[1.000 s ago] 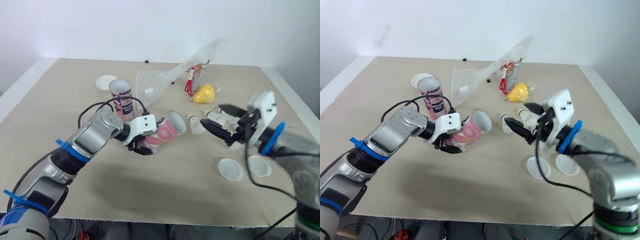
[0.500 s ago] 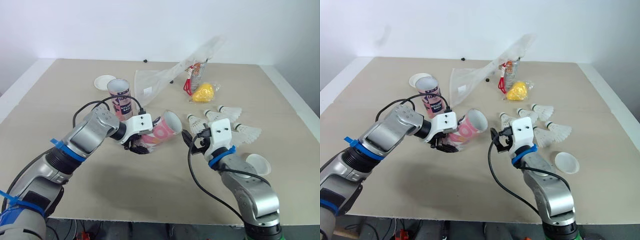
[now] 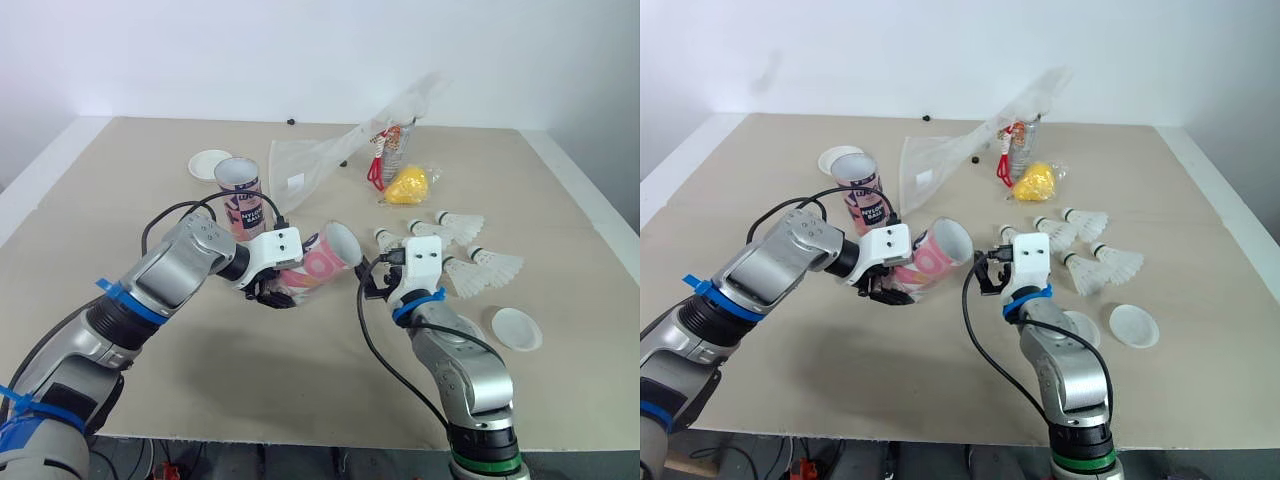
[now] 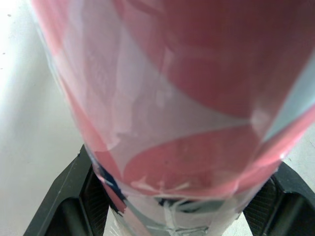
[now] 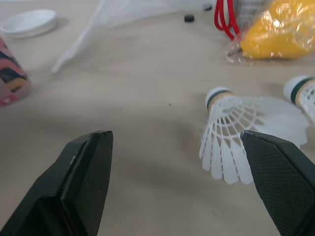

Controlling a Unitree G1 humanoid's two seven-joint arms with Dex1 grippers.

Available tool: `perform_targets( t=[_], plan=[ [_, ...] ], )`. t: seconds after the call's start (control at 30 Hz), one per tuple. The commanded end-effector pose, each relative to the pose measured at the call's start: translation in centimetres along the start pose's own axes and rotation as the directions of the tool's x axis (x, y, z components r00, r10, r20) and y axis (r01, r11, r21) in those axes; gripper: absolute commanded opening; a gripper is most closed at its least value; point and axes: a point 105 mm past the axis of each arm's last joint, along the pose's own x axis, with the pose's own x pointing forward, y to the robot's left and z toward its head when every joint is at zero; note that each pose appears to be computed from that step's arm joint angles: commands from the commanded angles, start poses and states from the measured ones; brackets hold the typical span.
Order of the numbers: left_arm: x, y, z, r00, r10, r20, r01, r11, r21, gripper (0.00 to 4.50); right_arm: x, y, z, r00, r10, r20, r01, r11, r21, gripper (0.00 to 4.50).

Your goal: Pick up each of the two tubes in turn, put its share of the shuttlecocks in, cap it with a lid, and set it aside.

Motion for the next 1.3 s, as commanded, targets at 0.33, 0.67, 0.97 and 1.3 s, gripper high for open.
perform_targets(
  t=[0.33, 0.67, 0.97, 1.3],
  plan=[
    [-0.5, 0.0, 0.3, 0.999, 0.035, 0.012, -0.035, 0.999, -0.002, 3.10, 2.9, -0.8, 1.7, 0.996, -0.051, 0.075, 0.050, 0.999, 0.006, 4.45],
    [-0.5, -0.1, 0.1, 0.999, 0.044, 0.009, -0.044, 0.999, -0.012, 3.10, 3.8, -1.2, 1.5, 0.995, -0.072, 0.071, 0.071, 0.997, 0.014, 1.94],
    [-0.3, 0.1, 0.3, 0.999, 0.050, 0.013, -0.050, 0.999, -0.011, 3.10, 3.8, -1.0, 1.3, 0.996, -0.061, 0.067, 0.061, 0.998, 0.010, 0.15],
    [-0.1, 0.2, 0.3, 0.999, 0.046, 0.014, -0.046, 0.999, -0.003, 3.10, 2.1, 0.7, 6.1, 0.964, 0.161, 0.211, -0.140, 0.984, -0.111, 0.15]
  ],
)
